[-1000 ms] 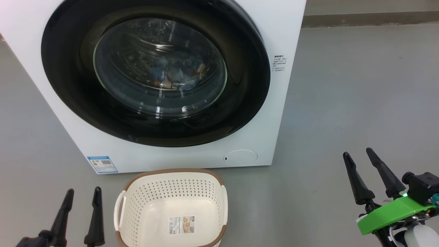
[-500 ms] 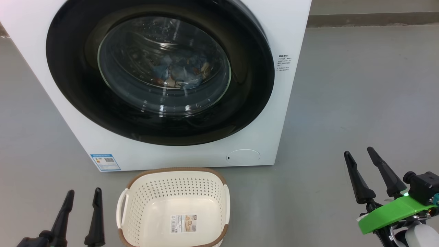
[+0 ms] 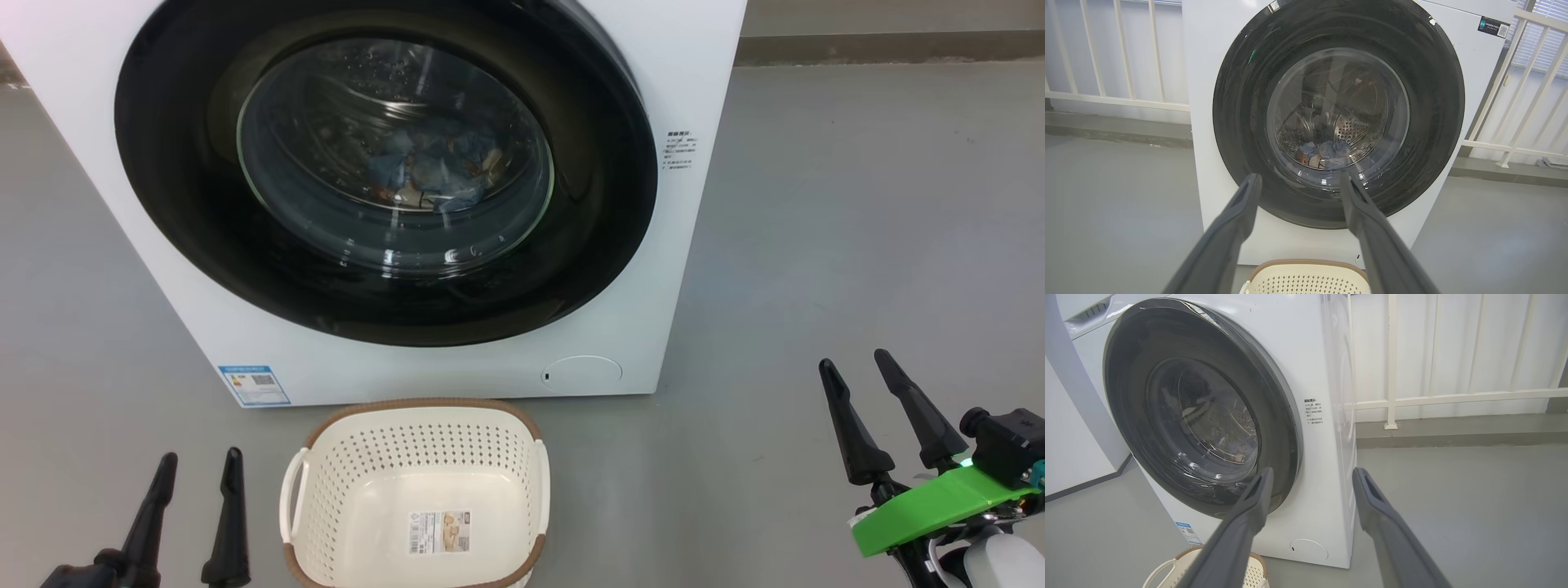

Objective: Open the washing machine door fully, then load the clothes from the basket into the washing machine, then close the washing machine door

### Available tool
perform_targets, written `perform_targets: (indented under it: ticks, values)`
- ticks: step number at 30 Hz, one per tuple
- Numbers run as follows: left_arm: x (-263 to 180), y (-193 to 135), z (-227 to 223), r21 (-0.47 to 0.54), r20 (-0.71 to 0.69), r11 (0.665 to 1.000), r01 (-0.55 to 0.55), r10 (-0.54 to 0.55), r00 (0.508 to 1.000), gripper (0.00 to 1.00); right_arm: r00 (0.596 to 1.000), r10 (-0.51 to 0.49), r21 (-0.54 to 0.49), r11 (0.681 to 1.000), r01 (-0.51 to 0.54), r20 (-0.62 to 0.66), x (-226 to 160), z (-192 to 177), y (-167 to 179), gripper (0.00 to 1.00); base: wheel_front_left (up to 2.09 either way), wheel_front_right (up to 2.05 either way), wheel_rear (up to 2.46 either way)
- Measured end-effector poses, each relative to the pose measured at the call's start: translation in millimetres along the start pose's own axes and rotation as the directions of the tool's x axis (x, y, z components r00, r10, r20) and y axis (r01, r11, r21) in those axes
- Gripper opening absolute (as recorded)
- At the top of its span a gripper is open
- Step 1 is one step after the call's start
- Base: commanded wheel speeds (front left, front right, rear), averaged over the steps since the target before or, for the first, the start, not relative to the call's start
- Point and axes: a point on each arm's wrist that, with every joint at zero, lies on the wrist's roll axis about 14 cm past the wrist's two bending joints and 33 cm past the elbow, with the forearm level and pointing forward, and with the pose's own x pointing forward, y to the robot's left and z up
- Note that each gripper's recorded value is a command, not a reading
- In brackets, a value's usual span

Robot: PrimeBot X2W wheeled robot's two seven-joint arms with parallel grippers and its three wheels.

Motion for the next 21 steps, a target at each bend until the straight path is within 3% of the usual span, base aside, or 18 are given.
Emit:
perform_targets:
  ticks: [6,7,13,21]
  values:
    - [-0.7,-0.6,0.6,0.000,0.002,1.000,0.002,-0.002,1.000,1.00,1.000,0.006,0.000,1.000,-0.006,0.001,0.1,0.5,1.9,1.00,0.00,0.00,0.00]
    - [-1.0,-1.0,-0.9,-0.002,-0.003,1.000,0.001,-0.001,1.000,0.00,1.000,0.006,0.002,1.000,-0.005,-0.005,-0.3,-1.5,2.4,0.00,0.00,0.00,0.00]
    - [-13.7,-4.7,-32.6,-0.049,-0.100,0.998,-0.026,0.021,0.995,0.00,0.993,-0.027,0.058,0.998,0.034,-0.118,-19.2,-42.2,5.4,0.00,0.00,0.00,0.00]
    - [-15.1,-0.4,-35.6,-0.122,-0.115,0.991,-0.058,0.043,0.992,0.00,0.990,-0.050,0.131,0.989,0.068,-0.133,-20.9,-45.2,2.4,0.00,0.00,0.00,0.00]
